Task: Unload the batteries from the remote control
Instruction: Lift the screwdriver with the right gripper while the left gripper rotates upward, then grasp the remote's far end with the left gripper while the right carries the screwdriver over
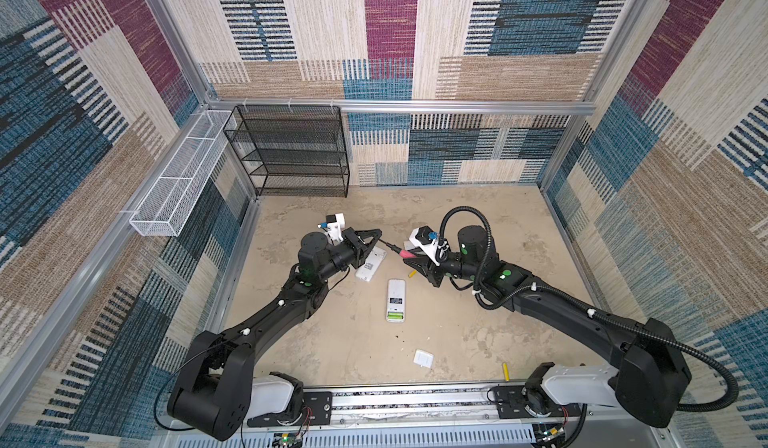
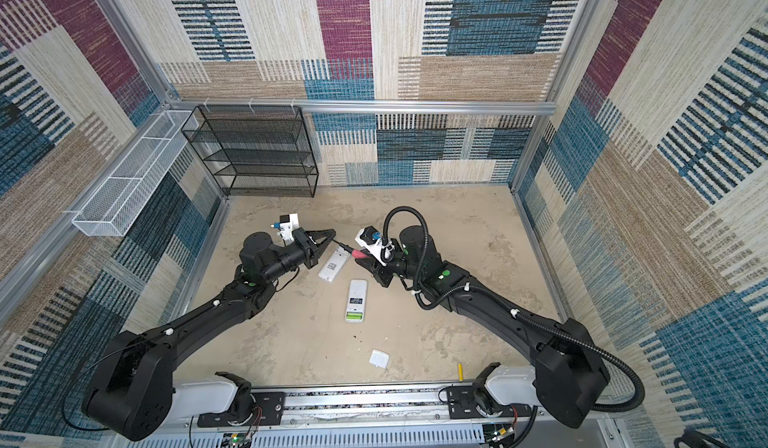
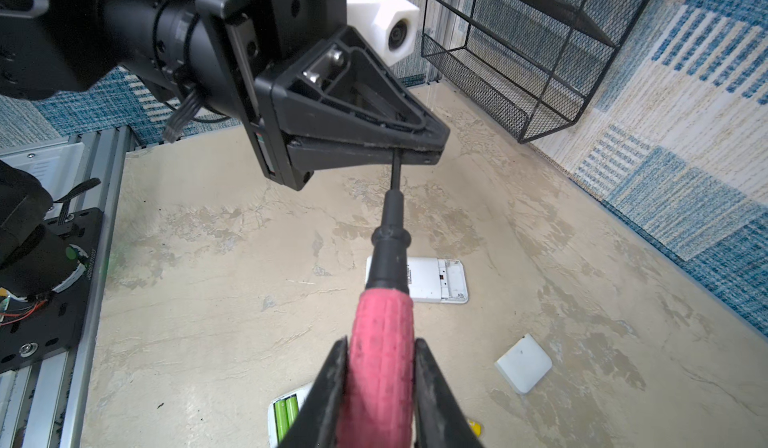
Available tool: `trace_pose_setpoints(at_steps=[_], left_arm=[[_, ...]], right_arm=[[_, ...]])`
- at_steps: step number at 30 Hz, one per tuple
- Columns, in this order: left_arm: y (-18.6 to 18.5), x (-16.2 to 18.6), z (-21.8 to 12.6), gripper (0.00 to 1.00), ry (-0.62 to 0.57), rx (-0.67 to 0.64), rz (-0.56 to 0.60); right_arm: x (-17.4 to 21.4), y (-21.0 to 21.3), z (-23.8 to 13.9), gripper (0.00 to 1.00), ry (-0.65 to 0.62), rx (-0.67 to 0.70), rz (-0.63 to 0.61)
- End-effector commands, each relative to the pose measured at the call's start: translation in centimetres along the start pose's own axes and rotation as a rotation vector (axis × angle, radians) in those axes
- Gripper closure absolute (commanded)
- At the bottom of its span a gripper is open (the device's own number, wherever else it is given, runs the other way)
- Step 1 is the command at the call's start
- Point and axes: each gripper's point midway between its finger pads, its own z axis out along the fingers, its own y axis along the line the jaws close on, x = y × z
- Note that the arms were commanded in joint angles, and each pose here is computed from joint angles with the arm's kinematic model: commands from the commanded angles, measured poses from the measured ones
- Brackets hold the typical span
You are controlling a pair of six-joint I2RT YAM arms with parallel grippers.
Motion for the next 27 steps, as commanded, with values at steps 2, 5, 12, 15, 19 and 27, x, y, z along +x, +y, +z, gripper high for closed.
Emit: trace_pose_setpoints(at_steps=[2, 5, 12, 15, 19, 27], left_arm=[[-0.8, 0.3, 0.1, 1.00, 0.019, 0.037, 0.013], [-0.7, 0.6, 0.3, 1.00, 0.044, 0.021, 0.030], [2.8, 1.4, -0.4, 0.12, 0.123, -0.250, 0.134], [4.6, 1.1, -2.0, 0.06, 0.141, -0.442, 0.226], [6.5, 0.6, -4.0, 0.05, 0.168, -0.638, 0.319], [10.6, 3.1, -4.1, 0.06, 0.354, -0.817, 0.379]], right_arm=[[-1.1, 0.5, 0.1, 0.83, -0.031, -0.034, -0.014], [-0.9, 0.3, 0.1, 0.93, -0.009, -0.026, -0.023], [1.5, -2.0, -1.1, 1.00, 0.129, 0.130, -0.053], [2.4, -3.2, -2.1, 1.00, 0.193, 0.213, -0.054], [3.9, -3.9, -3.3, 1.00, 0.284, 0.275, -0.042], [7.3, -3.0, -5.5, 1.00, 0.482, 0.333, -0.050]])
